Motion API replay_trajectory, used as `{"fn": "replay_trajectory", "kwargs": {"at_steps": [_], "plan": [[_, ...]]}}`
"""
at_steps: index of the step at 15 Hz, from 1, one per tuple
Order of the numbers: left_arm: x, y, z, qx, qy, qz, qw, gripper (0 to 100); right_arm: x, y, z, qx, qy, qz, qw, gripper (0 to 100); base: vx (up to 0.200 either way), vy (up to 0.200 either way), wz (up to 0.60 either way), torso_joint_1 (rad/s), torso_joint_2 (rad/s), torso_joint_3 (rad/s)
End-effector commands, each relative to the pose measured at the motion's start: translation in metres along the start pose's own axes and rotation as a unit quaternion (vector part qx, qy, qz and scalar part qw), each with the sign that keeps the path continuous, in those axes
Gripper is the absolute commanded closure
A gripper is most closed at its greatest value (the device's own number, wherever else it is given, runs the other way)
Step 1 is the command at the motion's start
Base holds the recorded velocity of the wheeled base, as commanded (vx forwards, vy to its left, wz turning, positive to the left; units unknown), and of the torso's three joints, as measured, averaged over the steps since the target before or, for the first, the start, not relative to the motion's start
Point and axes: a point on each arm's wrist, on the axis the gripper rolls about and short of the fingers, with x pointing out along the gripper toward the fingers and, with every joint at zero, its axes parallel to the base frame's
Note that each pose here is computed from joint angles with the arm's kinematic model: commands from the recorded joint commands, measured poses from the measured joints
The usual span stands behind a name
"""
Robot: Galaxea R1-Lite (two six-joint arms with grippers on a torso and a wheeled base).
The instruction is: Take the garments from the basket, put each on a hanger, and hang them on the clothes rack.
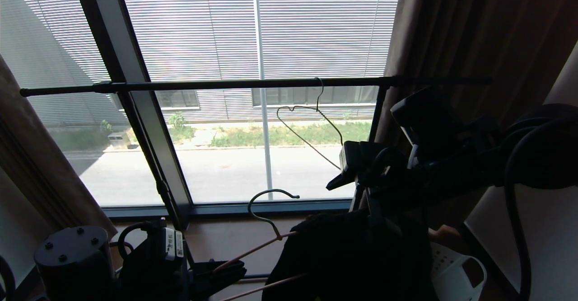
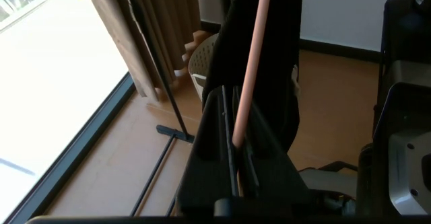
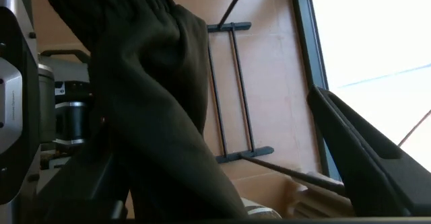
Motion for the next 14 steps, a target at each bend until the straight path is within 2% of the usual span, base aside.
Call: {"fn": "replay_trajectory", "kwargs": {"at_steps": [1, 4, 7, 9, 14], "plan": [[0.000, 0.000, 0.000, 0.000, -0.001, 0.000, 1.0000, 100, 0.013, 0.001, 0.004, -0.003, 0.004, 0.013, 0.9999, 0, 0.000, 0.000, 0.00, 0.000, 0.00, 0.000], [0.001, 0.002, -0.003, -0.005, 0.006, 0.002, 1.0000, 100, 0.010, 0.006, 0.005, 0.009, 0.013, 0.022, 0.9996, 0, 0.000, 0.000, 0.00, 0.000, 0.00, 0.000], [0.003, 0.005, -0.009, -0.011, 0.013, 0.007, 0.9998, 100, -0.012, 0.014, 0.012, 0.026, 0.042, 0.050, 0.9975, 0, 0.000, 0.000, 0.00, 0.000, 0.00, 0.000], [0.004, 0.007, -0.013, -0.016, 0.018, 0.009, 0.9997, 100, -0.023, 0.018, 0.017, 0.028, 0.031, 0.064, 0.9971, 0, 0.000, 0.000, 0.00, 0.000, 0.00, 0.000], [0.007, 0.007, -0.016, -0.022, 0.025, 0.004, 0.9995, 100, -0.018, 0.021, 0.024, 0.018, 0.021, 0.075, 0.9968, 0, 0.000, 0.000, 0.00, 0.000, 0.00, 0.000]]}}
